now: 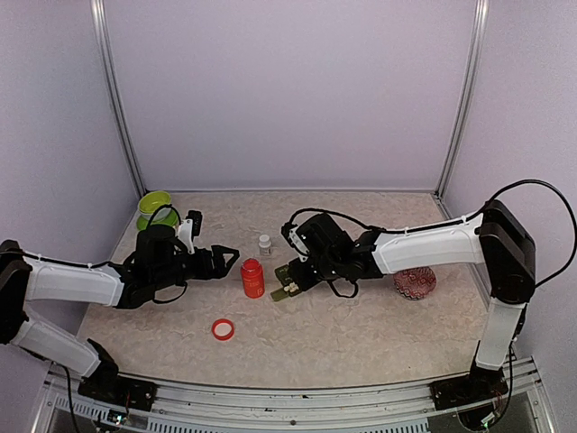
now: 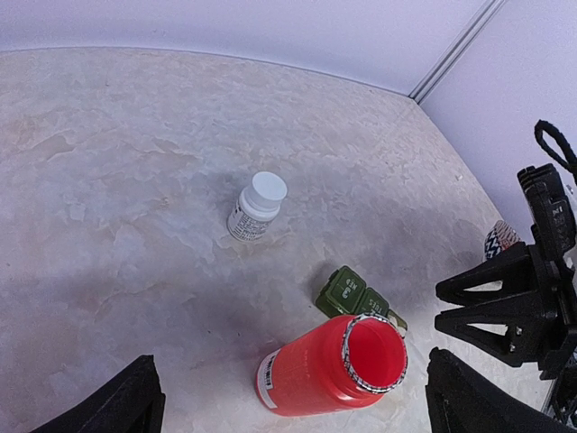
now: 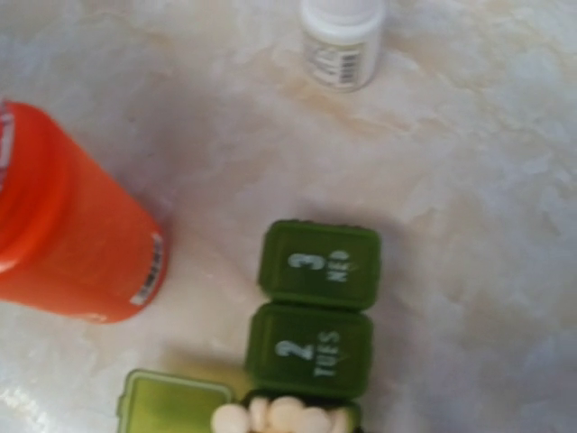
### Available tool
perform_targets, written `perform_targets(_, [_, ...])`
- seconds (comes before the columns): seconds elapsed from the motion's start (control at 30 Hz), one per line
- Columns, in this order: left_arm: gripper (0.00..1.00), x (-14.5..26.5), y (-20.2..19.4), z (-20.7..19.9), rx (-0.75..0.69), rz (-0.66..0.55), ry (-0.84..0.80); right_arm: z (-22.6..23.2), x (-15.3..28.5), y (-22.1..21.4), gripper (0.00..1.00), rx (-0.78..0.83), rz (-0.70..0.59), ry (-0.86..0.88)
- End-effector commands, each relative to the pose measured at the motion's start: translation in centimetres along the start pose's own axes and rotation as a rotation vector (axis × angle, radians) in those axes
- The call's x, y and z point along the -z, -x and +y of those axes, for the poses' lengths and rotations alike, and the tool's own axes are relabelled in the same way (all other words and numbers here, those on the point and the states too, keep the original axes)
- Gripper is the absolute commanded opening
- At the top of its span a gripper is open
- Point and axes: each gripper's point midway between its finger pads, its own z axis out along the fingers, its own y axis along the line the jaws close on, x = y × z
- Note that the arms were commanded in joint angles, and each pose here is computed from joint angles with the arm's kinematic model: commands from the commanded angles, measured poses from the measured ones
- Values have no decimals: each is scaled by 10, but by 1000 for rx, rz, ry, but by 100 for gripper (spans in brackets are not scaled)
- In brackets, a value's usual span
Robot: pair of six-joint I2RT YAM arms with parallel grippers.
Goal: Sort the pills into containers
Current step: Pick up the pill from the compartment of the pill container.
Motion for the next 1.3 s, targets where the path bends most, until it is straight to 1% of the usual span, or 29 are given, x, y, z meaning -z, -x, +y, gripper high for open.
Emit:
perform_targets(0.0, [99,1,3,-1,1,-18,-12,-5,-8,-8,30,-18,24,5])
perform_targets(0.17, [99,1,3,-2,4,-16,-16,-8,-17,-18,30,-20,54,3])
perform_targets(0.67, [99,1,3,-2,3,-16,-19,-10,-35,-27,31,-20,87,10])
perform_targets(1.27, [99,0,2,-1,5,-11,-16,-13,-41,-28,26,-13,99,3])
